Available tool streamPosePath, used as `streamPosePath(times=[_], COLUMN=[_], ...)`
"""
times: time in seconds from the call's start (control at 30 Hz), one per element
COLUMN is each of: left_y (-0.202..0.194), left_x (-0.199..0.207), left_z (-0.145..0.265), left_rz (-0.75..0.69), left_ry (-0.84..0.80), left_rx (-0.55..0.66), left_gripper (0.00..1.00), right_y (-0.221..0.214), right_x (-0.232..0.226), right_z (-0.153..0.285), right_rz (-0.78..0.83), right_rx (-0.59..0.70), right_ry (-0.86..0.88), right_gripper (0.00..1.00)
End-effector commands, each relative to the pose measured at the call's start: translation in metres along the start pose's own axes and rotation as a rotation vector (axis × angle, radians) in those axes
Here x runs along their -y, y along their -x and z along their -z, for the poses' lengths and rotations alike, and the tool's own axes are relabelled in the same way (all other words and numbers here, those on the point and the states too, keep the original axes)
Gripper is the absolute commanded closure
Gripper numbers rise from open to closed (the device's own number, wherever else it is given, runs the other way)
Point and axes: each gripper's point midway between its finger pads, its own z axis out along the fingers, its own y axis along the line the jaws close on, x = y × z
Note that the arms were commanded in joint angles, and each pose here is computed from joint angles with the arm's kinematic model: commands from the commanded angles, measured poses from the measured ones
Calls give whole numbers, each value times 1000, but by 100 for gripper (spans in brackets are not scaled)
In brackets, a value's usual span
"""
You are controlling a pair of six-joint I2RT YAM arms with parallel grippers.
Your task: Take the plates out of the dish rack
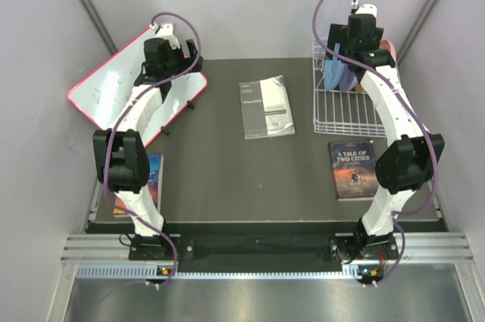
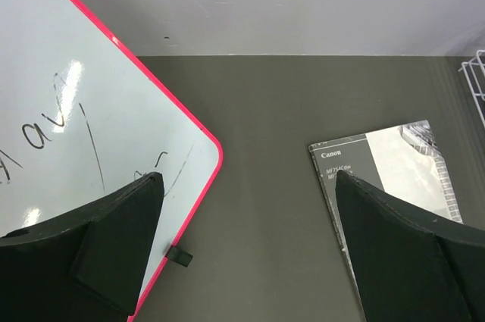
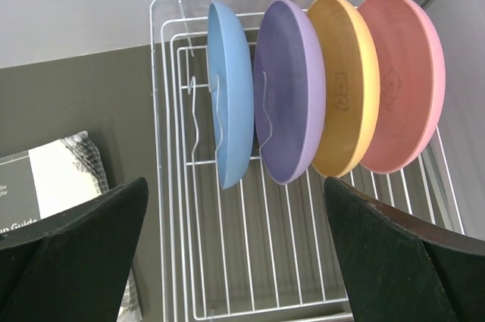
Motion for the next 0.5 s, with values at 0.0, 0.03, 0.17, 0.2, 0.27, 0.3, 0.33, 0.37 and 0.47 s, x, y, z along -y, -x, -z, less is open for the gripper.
streamPosePath(times=[0.0,0.03,0.17,0.2,0.27,0.3,0.33,0.37,0.47], left_y=[10,8,9,14,7,7,6,9,8], left_x=[-4,-5,-16,-16,-16,-16,-15,-10,0], left_z=[-4,-5,-6,-8,-7,-7,-6,-6,-4], left_rz=[-20,-15,26,31,45,54,55,54,49], left_ry=[42,42,106,103,80,69,62,30,1], left_rx=[53,49,47,56,16,14,12,26,64], left_gripper=[1,1,1,1,1,1,1,1,1], right_y=[22,23,25,23,23,23,26,27,33], right_x=[1,1,9,8,7,6,6,6,5], right_z=[0,-1,-9,-12,-16,-17,-20,-23,-29], right_rz=[-5,-4,9,16,33,33,25,23,18], right_rx=[71,78,85,86,84,83,86,88,100], right_ry=[13,12,-47,-48,-40,-42,-49,-55,-61], right_gripper=[0,0,0,0,0,0,0,0,0])
